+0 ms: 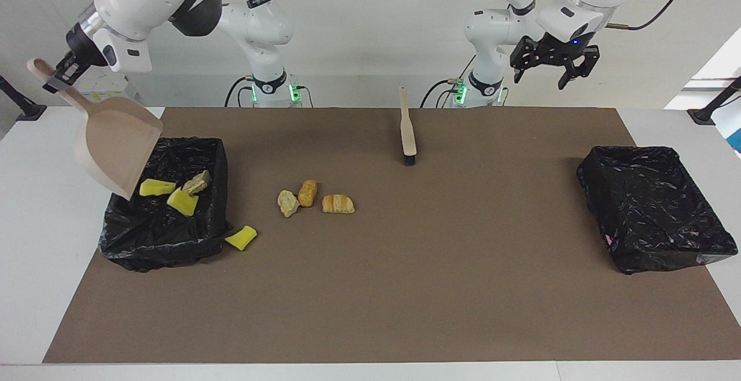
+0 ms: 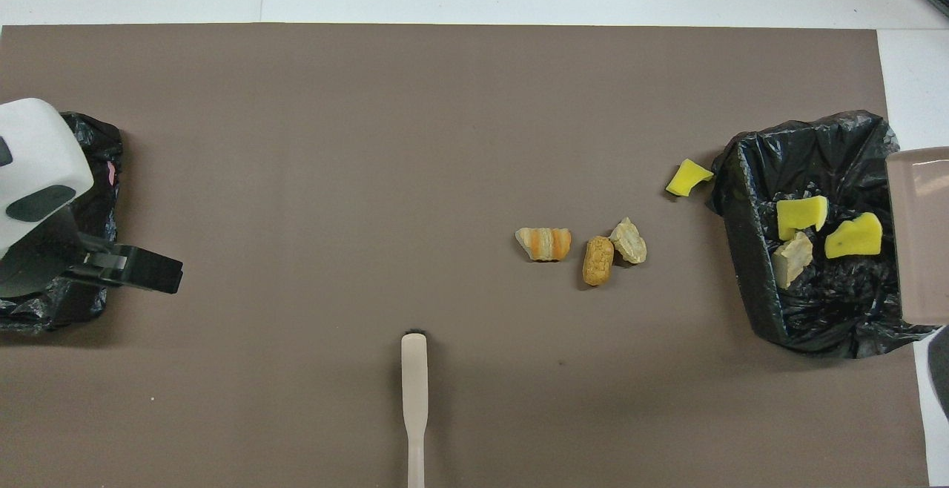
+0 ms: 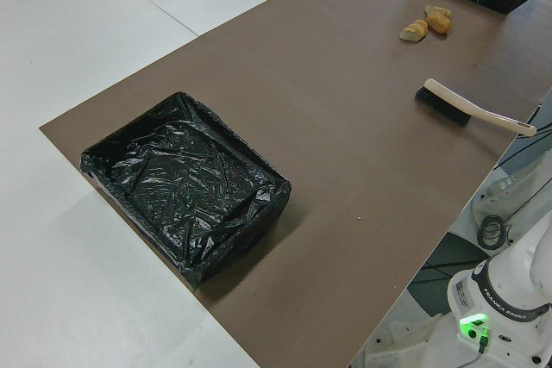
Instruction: Sweep and dump trash in bin
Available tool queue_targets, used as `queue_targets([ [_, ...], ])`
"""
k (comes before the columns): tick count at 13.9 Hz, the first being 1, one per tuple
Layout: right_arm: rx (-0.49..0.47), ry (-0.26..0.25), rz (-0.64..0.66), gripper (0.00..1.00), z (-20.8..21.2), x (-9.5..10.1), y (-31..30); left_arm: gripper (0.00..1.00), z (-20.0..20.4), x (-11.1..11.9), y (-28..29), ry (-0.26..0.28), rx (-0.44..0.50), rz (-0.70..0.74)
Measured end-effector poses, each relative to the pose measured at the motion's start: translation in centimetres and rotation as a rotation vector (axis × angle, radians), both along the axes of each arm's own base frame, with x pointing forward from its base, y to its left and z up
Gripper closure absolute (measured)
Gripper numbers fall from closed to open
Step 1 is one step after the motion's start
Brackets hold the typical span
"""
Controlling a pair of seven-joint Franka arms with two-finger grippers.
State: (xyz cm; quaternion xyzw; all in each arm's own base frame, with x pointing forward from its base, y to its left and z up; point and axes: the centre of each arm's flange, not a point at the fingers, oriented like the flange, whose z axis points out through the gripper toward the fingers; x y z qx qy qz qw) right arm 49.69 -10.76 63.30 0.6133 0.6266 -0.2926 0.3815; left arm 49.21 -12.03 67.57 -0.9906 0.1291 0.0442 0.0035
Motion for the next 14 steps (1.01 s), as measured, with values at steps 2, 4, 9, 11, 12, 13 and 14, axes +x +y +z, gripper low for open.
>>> queue_targets([
  [2, 0.075, -0.035, -0.022, 0.67, 0.0, 0.0, 0.2, 0.0, 0.7, 1.1, 0.4, -0.02, -0.003, -0.011],
  [4, 0.222, -0.073, -0.061, 0.67, -0.6, 0.0, 0.6, 0.0, 1.0, 1.9, 1.3, -0.029, -0.008, -0.006],
  [9, 0.584, -0.242, -0.318, 0.67, -2.9, 0.1, 1.8, 0.0, 1.5, 3.0, 4.2, -0.078, -0.021, 0.004],
  [11, 0.663, -0.312, -0.473, 0.67, -3.6, -0.1, 2.9, 0.0, 1.5, 3.1, 4.4, -0.082, -0.022, 0.005],
  [12, 0.701, -0.339, -0.542, 0.67, -4.0, 0.0, 3.8, 0.0, 1.5, 3.1, 4.3, -0.083, -0.022, 0.005],
  [13, 0.734, -0.363, -0.603, 0.67, -4.6, 0.3, 4.9, 0.0, 1.5, 3.1, 4.3, -0.084, -0.022, 0.004],
  [14, 0.753, -0.39, -0.662, 0.67, -5.3, 0.7, 6.4, 0.0, 1.5, 3.1, 4.3, -0.084, -0.022, 0.004],
])
